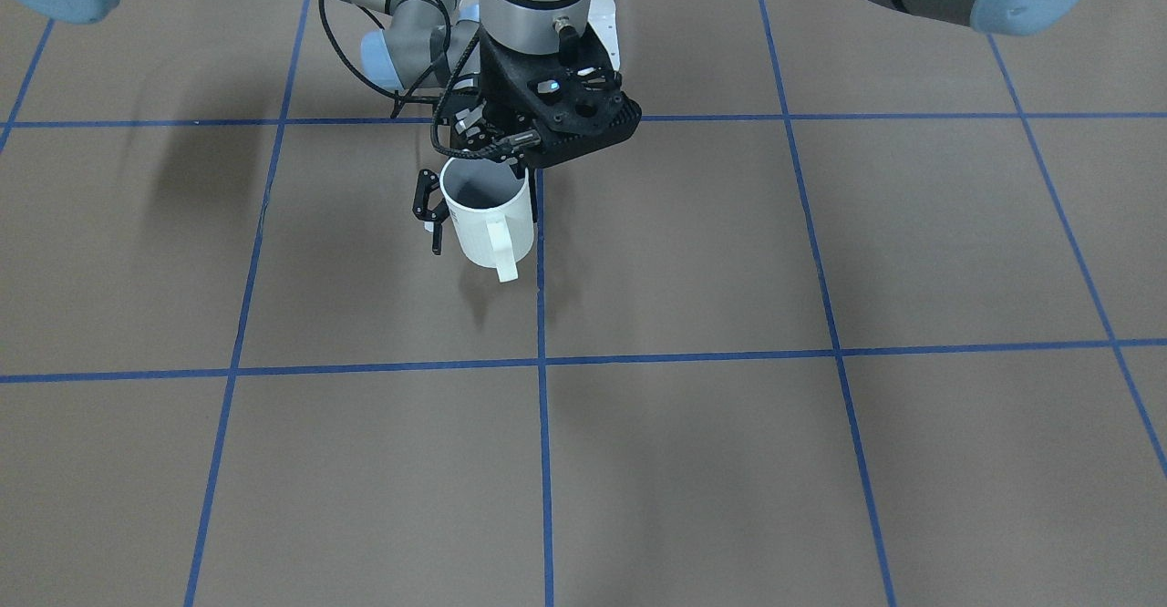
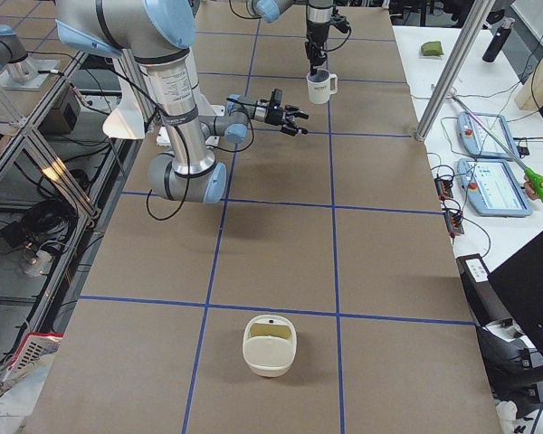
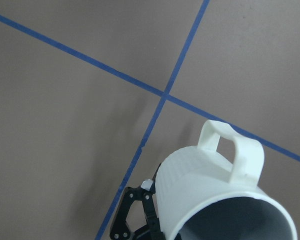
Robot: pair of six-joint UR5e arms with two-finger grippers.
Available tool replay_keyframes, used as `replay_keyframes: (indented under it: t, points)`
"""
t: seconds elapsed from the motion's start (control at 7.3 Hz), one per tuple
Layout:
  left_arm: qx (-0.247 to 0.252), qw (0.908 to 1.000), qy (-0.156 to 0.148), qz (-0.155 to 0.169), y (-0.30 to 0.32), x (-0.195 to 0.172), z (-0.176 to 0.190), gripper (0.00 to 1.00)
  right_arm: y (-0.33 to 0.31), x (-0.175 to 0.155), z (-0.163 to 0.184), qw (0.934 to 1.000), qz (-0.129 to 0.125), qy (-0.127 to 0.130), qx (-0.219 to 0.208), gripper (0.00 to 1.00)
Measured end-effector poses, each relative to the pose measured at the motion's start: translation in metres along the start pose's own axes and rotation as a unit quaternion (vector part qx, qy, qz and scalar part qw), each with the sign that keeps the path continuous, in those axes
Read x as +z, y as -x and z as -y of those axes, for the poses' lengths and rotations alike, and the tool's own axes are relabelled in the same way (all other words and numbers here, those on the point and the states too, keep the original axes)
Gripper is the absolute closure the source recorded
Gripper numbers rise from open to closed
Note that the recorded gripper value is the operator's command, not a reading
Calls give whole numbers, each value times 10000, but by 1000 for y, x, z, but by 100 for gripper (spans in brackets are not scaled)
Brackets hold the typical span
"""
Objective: Left arm hands cup to right arm to dump lemon
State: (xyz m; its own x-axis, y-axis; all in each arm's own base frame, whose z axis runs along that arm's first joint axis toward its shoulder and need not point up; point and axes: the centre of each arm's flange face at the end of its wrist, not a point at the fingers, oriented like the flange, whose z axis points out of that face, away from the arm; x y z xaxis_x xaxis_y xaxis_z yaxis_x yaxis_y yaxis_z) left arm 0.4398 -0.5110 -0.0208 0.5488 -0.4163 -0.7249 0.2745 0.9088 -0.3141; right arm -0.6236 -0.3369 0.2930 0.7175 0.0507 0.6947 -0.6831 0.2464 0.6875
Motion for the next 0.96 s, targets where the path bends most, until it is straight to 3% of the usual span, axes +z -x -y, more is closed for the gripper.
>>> replay_keyframes:
  t: [0.14, 0.41, 0.96]
  points:
    - [62, 10000, -27, -59, 12, -8, 4, 100, -10, 1, -2, 9996, 155, 207, 77, 0]
    - [532, 9986, -54, -14, 70, -11, 9, 100, -40, 20, 6, 9977, 437, 483, -195, 0]
    - [1628, 9860, -129, 351, 227, 3, 39, 100, -146, 90, 39, 9821, 624, 1625, -720, 0]
